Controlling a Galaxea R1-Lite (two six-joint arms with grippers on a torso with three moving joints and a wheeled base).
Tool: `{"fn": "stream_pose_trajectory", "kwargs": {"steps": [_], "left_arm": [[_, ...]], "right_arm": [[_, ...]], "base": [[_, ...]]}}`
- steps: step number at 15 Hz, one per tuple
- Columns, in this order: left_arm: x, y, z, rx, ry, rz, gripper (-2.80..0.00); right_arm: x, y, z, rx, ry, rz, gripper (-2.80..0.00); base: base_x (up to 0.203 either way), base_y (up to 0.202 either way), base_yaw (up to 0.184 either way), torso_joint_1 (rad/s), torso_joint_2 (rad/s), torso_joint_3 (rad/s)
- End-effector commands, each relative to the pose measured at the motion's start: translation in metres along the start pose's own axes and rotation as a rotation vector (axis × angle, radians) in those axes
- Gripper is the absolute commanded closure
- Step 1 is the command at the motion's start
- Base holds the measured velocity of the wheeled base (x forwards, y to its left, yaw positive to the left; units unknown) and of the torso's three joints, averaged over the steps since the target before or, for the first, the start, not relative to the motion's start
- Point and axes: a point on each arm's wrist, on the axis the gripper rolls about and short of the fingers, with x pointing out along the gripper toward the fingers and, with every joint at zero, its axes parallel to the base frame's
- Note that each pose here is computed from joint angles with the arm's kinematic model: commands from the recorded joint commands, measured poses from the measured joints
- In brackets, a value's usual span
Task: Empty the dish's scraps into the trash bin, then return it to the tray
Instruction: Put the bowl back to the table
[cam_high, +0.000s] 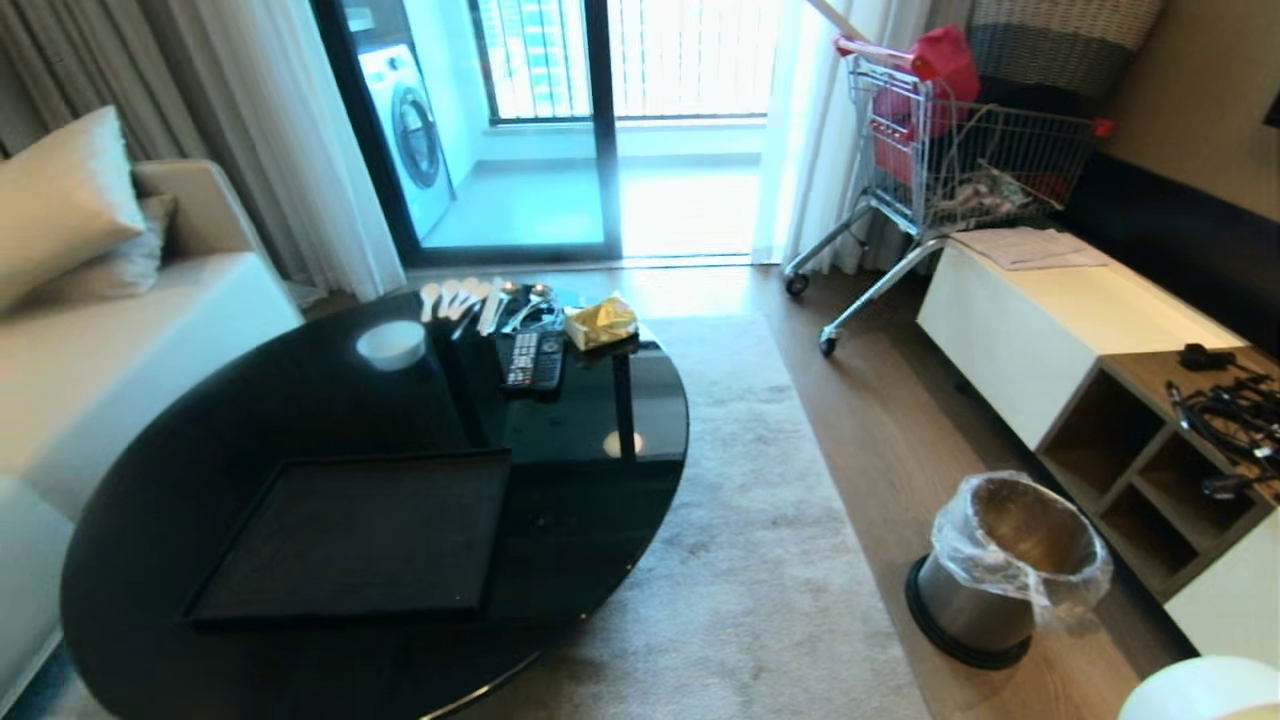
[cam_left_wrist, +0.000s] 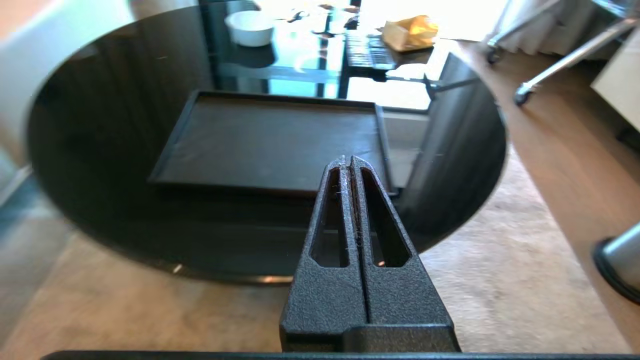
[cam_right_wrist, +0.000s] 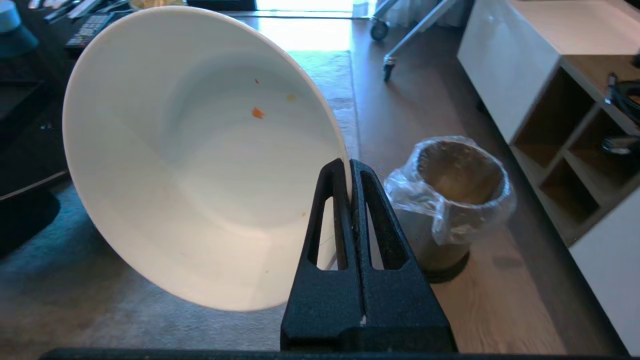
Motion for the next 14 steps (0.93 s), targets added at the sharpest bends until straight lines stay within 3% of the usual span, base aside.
{"fn": "stream_pose_trajectory", "kwargs": {"steps": [1,11,14], "left_arm": [[0.0,0.0,0.0001,-0.001,0.0,0.0,0.0],[0.0001,0.0,0.0001,-0.001,0.001,0.0,0.0],[0.0,0.0,0.0,-0.001,-0.001,0.0,0.0]], "right_arm": [[0.0001,0.0,0.0,-0.001,0.001,0.0,0.0],[0.0001,0.0,0.0,-0.002,0.001,0.0,0.0],[0.0001,0.0,0.0,-0.002,0.001,0.0,0.0]], "base": [[0.001,-0.01,0.166,0.006,0.0,-0.002],[0.0,-0.009,0.164,0.003,0.0,0.002],[0.001,-0.003,0.06,0.001,0.0,0.003]]}}
